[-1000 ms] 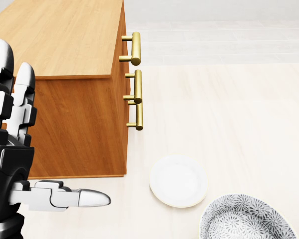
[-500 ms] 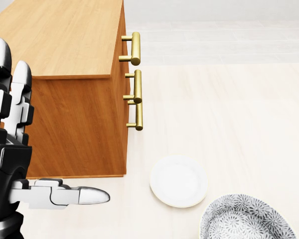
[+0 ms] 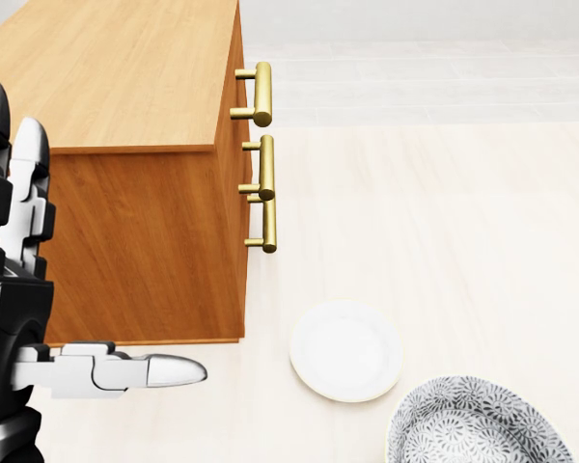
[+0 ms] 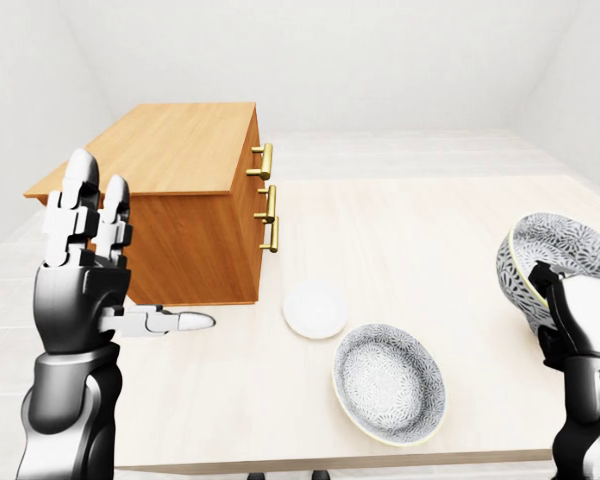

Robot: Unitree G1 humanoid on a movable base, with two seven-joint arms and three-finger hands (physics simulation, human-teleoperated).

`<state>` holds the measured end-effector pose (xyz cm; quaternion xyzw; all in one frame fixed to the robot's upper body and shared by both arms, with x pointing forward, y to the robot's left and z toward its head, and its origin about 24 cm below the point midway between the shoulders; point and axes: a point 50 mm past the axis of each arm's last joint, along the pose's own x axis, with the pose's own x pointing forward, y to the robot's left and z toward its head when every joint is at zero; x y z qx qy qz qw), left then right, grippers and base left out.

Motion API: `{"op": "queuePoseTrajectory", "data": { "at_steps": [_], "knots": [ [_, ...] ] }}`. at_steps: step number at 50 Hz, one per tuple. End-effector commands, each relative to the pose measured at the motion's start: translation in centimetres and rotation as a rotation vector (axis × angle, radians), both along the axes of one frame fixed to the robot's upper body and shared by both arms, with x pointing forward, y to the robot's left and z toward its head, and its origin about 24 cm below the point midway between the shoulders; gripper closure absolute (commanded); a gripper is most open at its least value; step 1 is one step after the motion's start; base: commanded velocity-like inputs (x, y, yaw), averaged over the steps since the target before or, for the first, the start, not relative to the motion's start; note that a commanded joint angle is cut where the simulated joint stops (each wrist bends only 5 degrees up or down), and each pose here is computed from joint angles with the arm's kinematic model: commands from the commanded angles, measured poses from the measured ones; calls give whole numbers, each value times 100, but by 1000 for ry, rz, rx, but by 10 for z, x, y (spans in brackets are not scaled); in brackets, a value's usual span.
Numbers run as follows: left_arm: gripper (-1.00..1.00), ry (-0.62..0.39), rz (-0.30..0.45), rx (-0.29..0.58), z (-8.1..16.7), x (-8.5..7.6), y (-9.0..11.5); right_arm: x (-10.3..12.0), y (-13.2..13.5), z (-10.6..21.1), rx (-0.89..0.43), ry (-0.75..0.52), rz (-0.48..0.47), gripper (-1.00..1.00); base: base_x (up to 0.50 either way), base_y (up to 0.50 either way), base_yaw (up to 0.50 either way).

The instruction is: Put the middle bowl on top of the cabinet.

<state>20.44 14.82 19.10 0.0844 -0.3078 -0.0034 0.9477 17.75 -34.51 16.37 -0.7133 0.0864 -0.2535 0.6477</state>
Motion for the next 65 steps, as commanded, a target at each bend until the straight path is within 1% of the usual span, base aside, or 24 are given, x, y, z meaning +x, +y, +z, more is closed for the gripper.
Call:
{"op": "queuePoseTrajectory", "data": {
  "at_steps": [1,6,12,14,20,25,26,30,34,37,39,41,43,47,51,54,57,61,65],
  "knots": [
    [-100,19,-24,-11,-3,0,-2,23,14,21,-28,-4,85,100,0,0,0],
    [-100,30,-26,-11,-6,0,-2,34,23,26,-33,29,128,100,0,0,0],
    [-100,23,-31,-10,-4,0,-3,42,34,36,-48,33,182,100,0,0,0],
    [-100,29,-30,-6,-5,1,-3,46,34,36,-59,31,178,100,0,0,0],
    [-100,28,-33,-1,-5,1,-4,49,42,43,-74,41,209,100,0,0,0],
    [-100,34,-33,0,-6,1,-4,52,42,45,-85,53,210,100,0,0,0],
    [-100,32,-33,1,-6,1,-4,52,44,47,-103,55,205,100,0,0,0],
    [-100,17,-35,-1,-3,-1,-4,55,52,46,-94,58,233,100,0,0,0],
    [-100,22,-35,-3,-4,0,-4,58,59,54,-102,59,262,100,0,0,0],
    [-100,26,-38,0,-5,0,-4,65,61,49,-127,70,250,100,0,0,0],
    [-100,23,-39,1,-4,-1,-5,67,63,49,-123,71,262,100,0,0,0],
    [-100,16,-38,1,-3,-2,-4,67,68,55,-129,67,282,100,0,0,0],
    [-100,32,-27,11,-6,0,-4,70,67,57,-134,65,280,100,0,0,0],
    [-100,30,-25,9,-5,1,-3,69,69,62,-155,65,278,100,0,0,0],
    [-100,42,-18,16,-8,2,-4,71,73,72,-159,45,298,100,0,0,0],
    [-100,38,-13,19,-7,2,-3,73,76,76,-195,57,293,100,0,0,0],
    [-100,64,-19,33,-12,4,-6,78,78,75,-202,66,290,100,0,0,0],
    [-100,67,-27,33,-13,5,-6,87,81,73,-208,79,295,100,0,0,0],
    [-100,75,-20,33,-14,6,-6,89,83,76,-214,81,296,100,0,0,0]
  ]
}}
